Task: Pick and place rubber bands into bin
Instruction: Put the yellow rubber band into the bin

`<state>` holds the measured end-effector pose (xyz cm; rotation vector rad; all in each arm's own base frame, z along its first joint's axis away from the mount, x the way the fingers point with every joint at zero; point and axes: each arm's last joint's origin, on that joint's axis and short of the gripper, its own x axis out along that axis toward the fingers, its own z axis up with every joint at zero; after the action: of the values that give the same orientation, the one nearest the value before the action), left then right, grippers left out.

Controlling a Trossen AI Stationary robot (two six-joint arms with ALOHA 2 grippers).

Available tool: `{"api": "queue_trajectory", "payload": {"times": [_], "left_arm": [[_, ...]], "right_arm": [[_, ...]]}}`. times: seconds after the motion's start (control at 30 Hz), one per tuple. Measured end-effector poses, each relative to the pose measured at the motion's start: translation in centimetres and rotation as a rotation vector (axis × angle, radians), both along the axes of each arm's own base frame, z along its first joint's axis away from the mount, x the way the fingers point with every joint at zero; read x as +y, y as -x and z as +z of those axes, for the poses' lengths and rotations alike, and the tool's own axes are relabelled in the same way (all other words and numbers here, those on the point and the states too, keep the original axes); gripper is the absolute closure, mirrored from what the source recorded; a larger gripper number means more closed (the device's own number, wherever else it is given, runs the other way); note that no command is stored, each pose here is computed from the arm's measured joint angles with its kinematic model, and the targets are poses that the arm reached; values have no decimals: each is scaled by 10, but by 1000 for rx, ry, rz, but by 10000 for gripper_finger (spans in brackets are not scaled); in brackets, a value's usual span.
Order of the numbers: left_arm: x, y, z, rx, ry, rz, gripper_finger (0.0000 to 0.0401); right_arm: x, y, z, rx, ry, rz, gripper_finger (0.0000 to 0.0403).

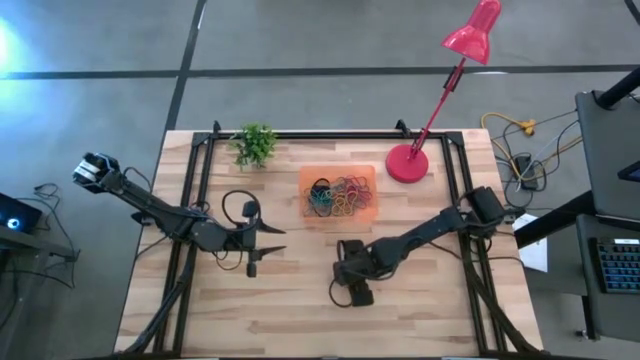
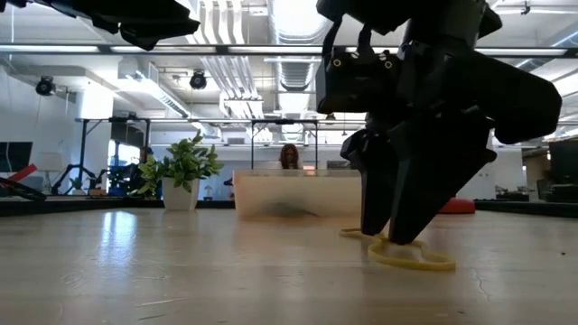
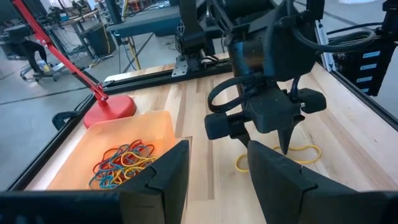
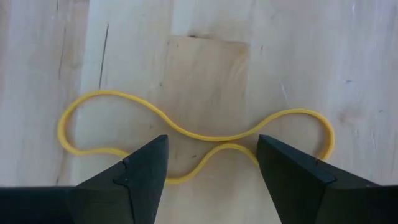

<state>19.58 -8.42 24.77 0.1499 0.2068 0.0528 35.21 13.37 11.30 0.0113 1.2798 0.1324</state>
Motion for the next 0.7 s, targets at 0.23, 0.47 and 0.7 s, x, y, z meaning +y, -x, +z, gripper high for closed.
{"api": "queue_trajectory", "payload": {"times": [0.23, 0.47, 0.7], "left_arm": [[0, 0, 0, 0, 0, 0, 253], [0, 0, 0, 0, 0, 0, 253], [0, 0, 0, 0, 0, 0, 253]], "right_arm": [[3, 2, -3, 5, 54, -22, 178], [4, 3, -7, 7, 84, -51, 204], [6, 4, -7, 0, 100, -53, 277]]}}
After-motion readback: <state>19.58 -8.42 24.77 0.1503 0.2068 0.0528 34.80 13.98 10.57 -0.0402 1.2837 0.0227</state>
